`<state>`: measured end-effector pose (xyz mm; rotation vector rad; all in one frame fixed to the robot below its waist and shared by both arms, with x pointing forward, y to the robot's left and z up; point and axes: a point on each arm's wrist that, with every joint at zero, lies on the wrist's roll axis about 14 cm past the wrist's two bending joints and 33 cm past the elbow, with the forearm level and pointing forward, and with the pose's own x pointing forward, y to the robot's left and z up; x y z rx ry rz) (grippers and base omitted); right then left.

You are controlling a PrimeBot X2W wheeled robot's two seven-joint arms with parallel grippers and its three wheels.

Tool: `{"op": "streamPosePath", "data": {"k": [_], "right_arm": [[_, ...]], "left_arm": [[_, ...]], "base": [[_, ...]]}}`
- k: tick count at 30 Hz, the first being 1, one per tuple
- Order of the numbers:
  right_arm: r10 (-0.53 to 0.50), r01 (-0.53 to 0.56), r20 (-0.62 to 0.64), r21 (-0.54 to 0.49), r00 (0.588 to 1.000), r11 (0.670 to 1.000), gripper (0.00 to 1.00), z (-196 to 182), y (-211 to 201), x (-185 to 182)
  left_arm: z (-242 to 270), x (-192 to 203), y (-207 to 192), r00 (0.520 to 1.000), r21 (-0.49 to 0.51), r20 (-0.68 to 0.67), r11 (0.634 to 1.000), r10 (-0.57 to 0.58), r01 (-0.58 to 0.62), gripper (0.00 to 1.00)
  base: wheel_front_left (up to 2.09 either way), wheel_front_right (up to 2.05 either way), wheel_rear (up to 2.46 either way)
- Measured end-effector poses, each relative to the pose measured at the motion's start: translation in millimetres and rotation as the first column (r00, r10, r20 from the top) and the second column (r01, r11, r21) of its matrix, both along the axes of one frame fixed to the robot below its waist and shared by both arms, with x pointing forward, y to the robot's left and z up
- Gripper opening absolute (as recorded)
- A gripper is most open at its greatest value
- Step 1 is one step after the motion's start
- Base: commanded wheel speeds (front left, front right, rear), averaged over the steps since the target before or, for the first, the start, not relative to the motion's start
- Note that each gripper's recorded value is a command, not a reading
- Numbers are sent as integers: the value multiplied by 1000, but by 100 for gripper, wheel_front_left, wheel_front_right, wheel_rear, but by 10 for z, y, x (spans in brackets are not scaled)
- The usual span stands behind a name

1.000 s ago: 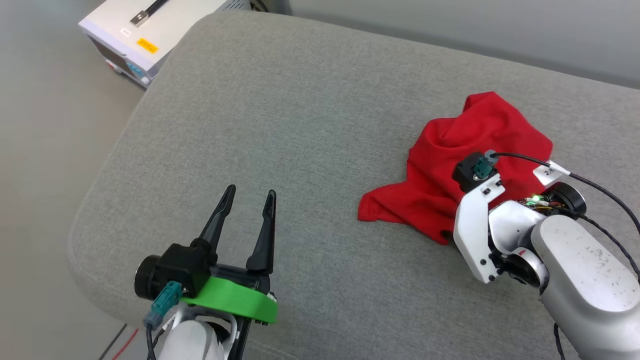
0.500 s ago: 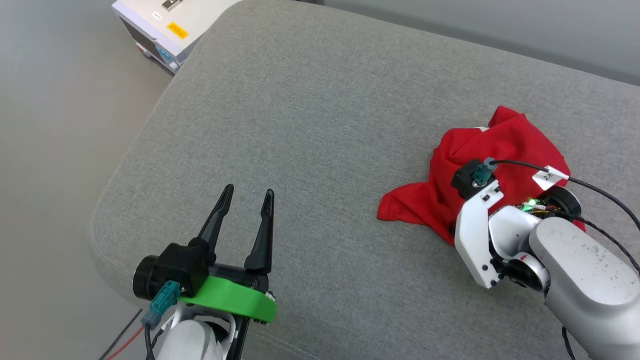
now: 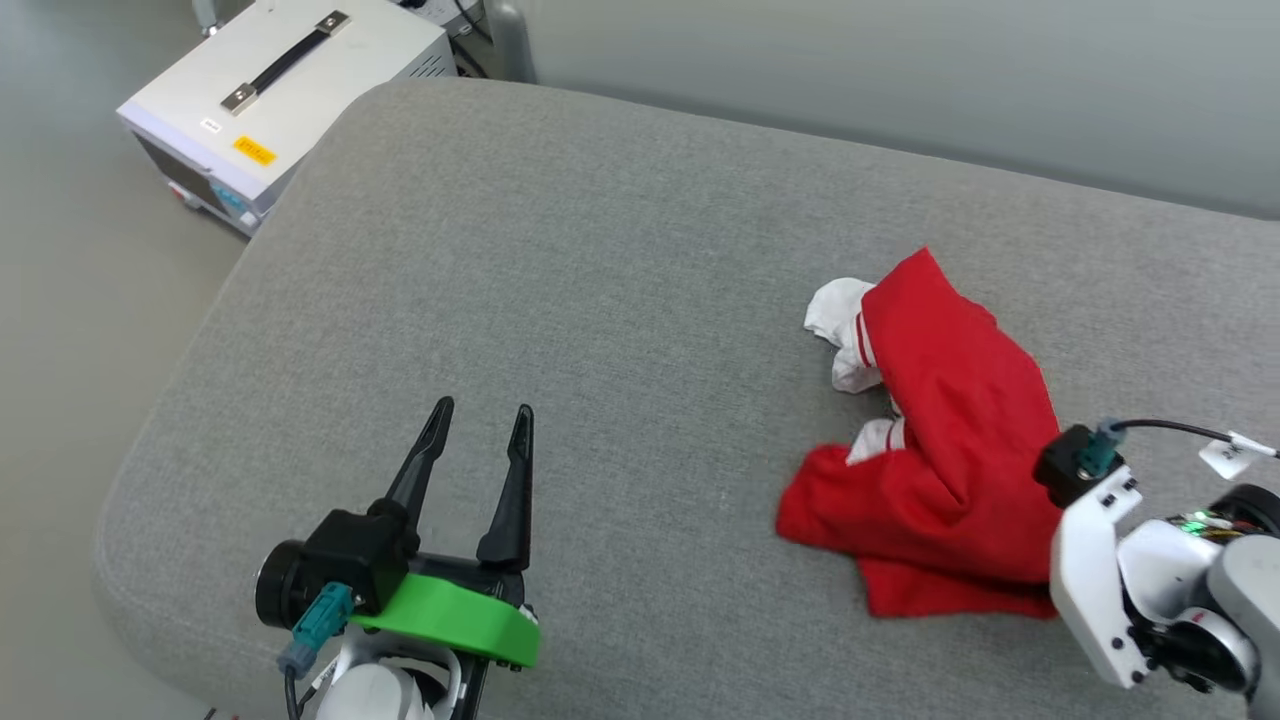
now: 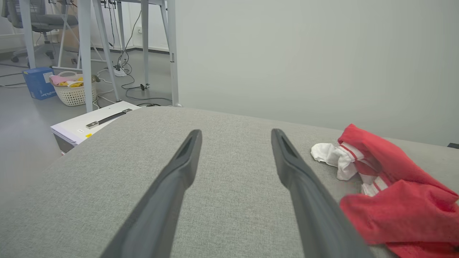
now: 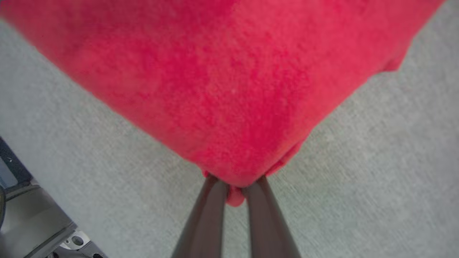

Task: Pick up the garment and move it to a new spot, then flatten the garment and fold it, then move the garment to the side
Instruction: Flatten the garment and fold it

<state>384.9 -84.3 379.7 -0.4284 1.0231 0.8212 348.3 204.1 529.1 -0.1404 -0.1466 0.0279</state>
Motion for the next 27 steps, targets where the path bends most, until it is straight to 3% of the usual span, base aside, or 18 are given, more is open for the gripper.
{"op": "streamPosePath", "data": {"k": [6, 8, 10, 11, 12, 13, 14, 15, 17, 22, 25, 26, 27], "right_arm": [[-164, 158, -33, -131, 986, 979, 0, -23, -775, -211], [-249, 242, -21, -184, 968, 953, 0, -11, -1123, -350], [-277, 272, -11, -158, 961, 949, 0, 11, -1129, -408], [-286, 284, 0, -136, 958, 949, 96, 30, -1105, -412], [-302, 302, 16, -99, 953, 948, 100, 62, -1062, -401], [-310, 312, 37, -61, 950, 948, 100, 105, -1005, -387], [-341, 336, 103, 61, 935, 940, 100, 292, -851, -304], [-358, 344, 132, 121, 924, 931, 100, 395, -789, -252], [-409, 359, 197, 246, 891, 900, 100, 646, -702, -122], [-556, 320, 336, 552, 760, 770, 100, 1352, -591, 132], [-635, 276, 387, 663, 668, 695, 100, 1625, -627, 185], [-678, 255, 401, 713, 616, 653, 100, 1720, -660, 199], [-694, 243, 409, 730, 592, 638, 100, 1749, -674, 198]], "left_arm": [[47, 29, -155, 999, -4, 20, 999, -50, 50, 100], [93, 60, -251, 996, -4, 36, 997, -81, 82, 100], [113, 69, -291, 995, -4, 43, 995, -95, 95, 100], [119, 71, -306, 994, -4, 45, 995, -99, 100, 100], [127, 72, -322, 993, -4, 48, 995, -104, 105, 100], [132, 70, -334, 993, -5, 50, 994, -108, 108, 100], [136, 58, -371, 991, -6, 52, 993, -119, 120, 100], [141, 56, -384, 991, -6, 54, 992, -124, 124, 100], [163, 55, -405, 990, -6, 61, 991, -130, 131, 100], [203, 60, -458, 986, -15, 75, 989, -147, 148, 100], [199, 72, -514, 984, -26, 75, 986, -164, 166, 100], [183, 82, -572, 981, -36, 71, 982, -181, 184, 100], [165, 88, -603, 980, -43, 66, 980, -190, 193, 100]], "base": [[0, 0, 0], [0, 0, 0], [0, 0, 0], [0, 0, 0], [0, 0, 0], [0, 0, 0], [0, 0, 0], [0, 0, 0], [0, 0, 0], [0, 0, 0], [0, 0, 0], [0, 0, 0], [0, 0, 0]]}}
